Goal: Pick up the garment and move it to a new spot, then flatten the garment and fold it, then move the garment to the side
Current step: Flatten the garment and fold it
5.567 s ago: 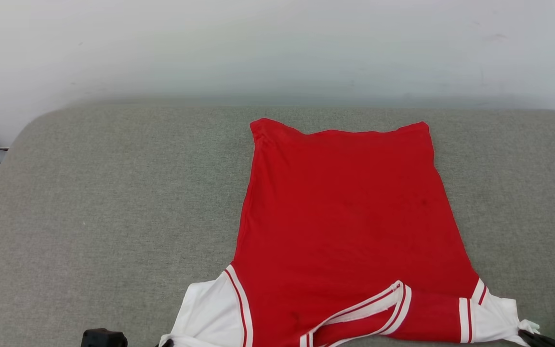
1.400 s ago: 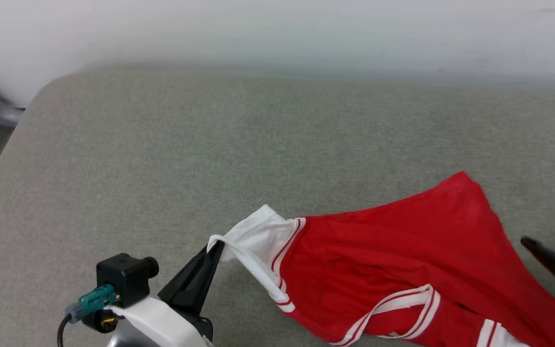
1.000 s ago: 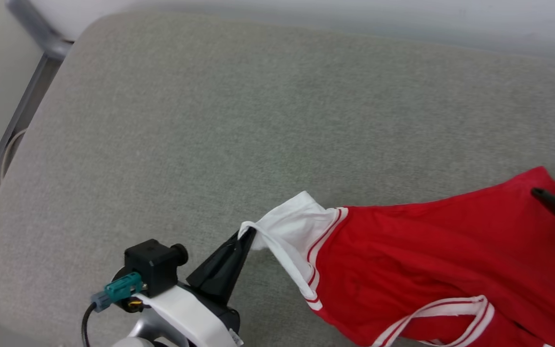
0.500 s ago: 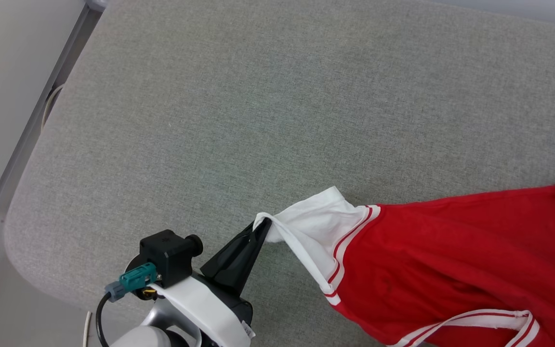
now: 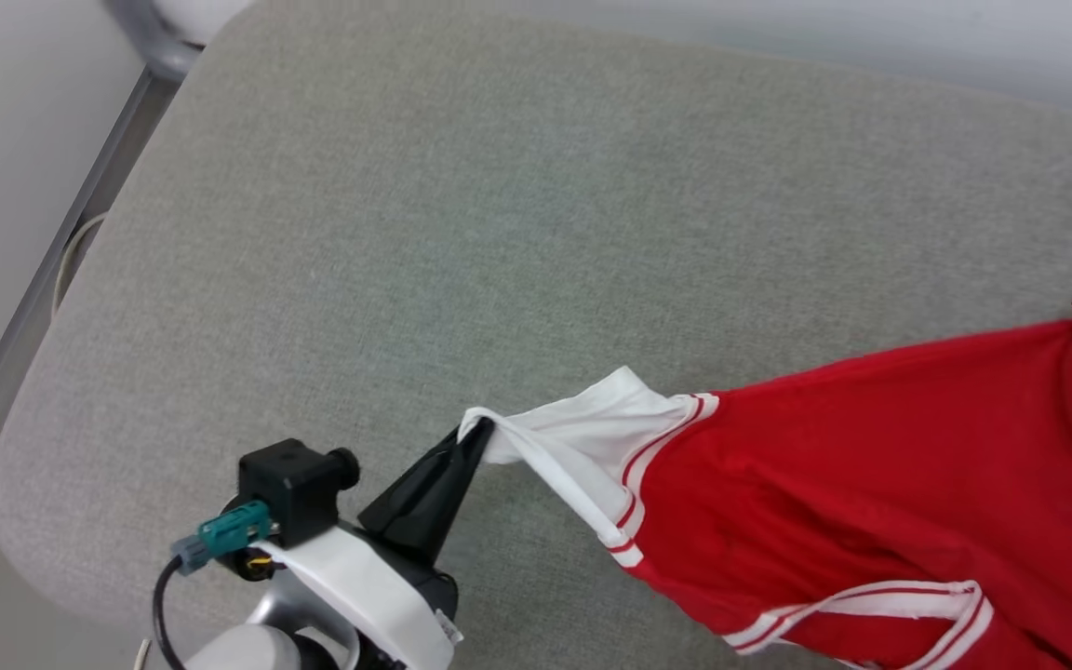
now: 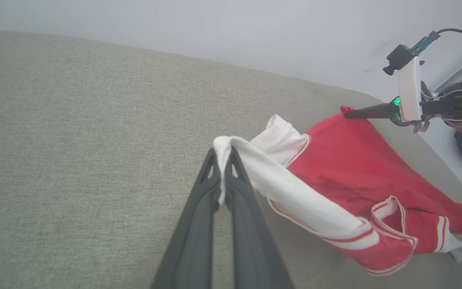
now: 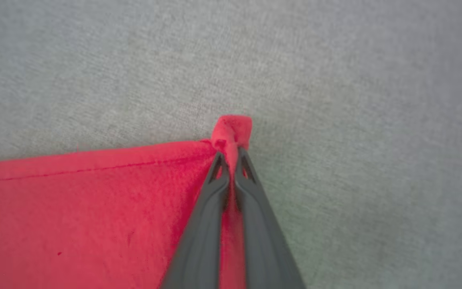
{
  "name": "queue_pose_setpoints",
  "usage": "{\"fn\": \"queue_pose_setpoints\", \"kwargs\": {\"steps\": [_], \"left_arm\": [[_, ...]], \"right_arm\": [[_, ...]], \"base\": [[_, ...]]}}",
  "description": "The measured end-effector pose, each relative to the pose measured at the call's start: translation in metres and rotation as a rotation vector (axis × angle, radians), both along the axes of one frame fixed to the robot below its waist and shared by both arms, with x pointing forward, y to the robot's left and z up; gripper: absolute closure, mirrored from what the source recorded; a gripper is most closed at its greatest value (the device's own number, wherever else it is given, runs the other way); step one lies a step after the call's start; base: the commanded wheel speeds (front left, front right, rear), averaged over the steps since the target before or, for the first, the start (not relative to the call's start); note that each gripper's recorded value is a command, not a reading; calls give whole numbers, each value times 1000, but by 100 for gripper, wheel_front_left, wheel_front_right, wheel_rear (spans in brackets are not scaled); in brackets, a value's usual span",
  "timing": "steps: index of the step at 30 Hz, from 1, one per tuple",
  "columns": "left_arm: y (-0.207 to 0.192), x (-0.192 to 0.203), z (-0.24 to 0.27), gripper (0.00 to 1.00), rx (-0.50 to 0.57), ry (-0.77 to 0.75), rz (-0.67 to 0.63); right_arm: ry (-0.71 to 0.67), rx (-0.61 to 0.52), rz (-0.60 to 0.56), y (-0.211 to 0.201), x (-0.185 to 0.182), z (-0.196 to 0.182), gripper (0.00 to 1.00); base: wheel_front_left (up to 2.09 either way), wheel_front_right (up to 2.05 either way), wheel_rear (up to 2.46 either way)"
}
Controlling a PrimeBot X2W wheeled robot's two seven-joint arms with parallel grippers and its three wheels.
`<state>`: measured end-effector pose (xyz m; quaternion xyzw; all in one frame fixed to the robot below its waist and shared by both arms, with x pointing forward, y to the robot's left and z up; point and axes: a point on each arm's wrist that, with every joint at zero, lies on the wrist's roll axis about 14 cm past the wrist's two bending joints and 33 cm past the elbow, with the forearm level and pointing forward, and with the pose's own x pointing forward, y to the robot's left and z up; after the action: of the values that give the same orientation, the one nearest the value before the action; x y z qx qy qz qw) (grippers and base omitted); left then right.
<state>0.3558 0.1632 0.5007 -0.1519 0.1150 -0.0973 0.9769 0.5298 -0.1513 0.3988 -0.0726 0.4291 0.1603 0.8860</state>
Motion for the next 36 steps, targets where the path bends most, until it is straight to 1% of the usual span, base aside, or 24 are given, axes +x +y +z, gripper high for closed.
{"fn": "queue_pose_setpoints", "kwargs": {"steps": [4, 8, 9, 11, 17, 25, 30, 31, 32, 36], "left_arm": [[4, -2, 12, 100, 1, -37, -1], [8, 3, 35, 100, 15, -108, -11], [12, 8, 55, 100, 38, -174, -18], [12, 14, 72, 100, 48, -226, -28], [18, 33, 136, 100, 89, -418, -33], [23, 44, 225, 100, 92, -662, -25], [23, 44, 281, 100, 111, -827, -11], [23, 44, 290, 100, 141, -864, -3], [24, 44, 299, 100, 163, -899, 5], [17, 47, 325, 100, 168, -996, 9]], "right_arm": [[-143, 48, -29, -5, 8, 39, 100], [-277, 85, -65, -18, 9, 80, 100], [-373, 105, -84, -28, 6, 113, 100], [-445, 112, -92, -35, 3, 138, 100], [-620, 128, -107, -53, -15, 203, 100], [-851, 156, -146, -74, -46, 284, 100], [-969, 173, -173, -83, -63, 319, 100], [-989, 168, -175, -85, -66, 324, 100], [-1007, 162, -177, -87, -67, 329, 100], [-1077, 179, -204, -93, -70, 344, 100]], "base": [[0, 0, 0], [0, 0, 0], [0, 0, 0], [0, 0, 0], [0, 0, 0], [0, 0, 0], [0, 0, 0], [0, 0, 0], [0, 0, 0], [0, 0, 0]]}}
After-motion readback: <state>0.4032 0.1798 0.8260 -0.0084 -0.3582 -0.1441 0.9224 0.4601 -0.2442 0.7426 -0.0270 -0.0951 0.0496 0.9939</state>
